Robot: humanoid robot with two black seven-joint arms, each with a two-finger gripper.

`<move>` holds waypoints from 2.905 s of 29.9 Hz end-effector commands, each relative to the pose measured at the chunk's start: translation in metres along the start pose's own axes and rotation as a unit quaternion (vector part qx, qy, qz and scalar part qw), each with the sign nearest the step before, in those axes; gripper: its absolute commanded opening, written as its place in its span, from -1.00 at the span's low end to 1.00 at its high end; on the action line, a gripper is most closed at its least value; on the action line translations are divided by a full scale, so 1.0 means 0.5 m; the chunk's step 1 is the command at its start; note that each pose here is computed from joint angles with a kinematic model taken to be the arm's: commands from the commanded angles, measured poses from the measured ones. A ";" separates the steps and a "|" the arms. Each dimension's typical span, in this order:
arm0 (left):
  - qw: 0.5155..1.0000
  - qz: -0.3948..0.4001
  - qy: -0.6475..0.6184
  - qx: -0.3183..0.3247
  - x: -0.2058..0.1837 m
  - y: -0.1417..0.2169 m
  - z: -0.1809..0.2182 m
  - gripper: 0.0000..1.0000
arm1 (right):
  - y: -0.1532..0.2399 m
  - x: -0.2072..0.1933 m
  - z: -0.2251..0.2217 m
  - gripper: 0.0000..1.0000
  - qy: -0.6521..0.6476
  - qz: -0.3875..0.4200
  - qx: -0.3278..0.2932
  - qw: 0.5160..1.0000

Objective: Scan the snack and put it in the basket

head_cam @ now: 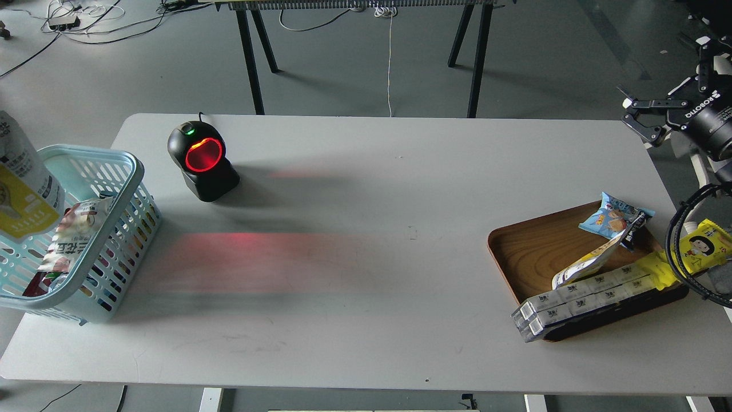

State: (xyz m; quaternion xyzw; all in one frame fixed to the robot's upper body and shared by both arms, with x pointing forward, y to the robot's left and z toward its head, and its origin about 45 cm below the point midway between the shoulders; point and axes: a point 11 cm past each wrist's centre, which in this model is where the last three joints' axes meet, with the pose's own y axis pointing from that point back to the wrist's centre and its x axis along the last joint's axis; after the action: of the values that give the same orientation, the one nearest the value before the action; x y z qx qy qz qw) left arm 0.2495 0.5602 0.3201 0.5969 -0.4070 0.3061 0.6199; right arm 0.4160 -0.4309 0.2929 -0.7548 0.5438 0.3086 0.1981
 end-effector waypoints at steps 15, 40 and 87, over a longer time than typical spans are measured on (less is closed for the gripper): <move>0.999 -0.038 0.006 0.011 -0.102 0.013 -0.009 -0.55 | 0.001 0.001 0.001 0.92 0.000 0.001 0.000 1.000; 0.947 0.261 0.189 -0.018 0.238 -0.022 0.004 0.98 | 0.000 0.001 0.001 0.93 0.000 0.004 -0.003 1.000; 0.370 0.113 0.878 -0.283 0.226 -0.531 0.422 1.00 | -0.026 0.017 0.051 0.98 -0.029 0.037 -0.012 0.999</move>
State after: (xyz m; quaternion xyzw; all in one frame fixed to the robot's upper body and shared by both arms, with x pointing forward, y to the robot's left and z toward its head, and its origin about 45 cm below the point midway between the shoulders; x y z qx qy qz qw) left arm 0.5056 0.3095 0.2800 -0.2703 0.2406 0.5918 0.7203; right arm 0.4242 -0.4155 0.2689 -0.7284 0.5605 0.3432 0.1934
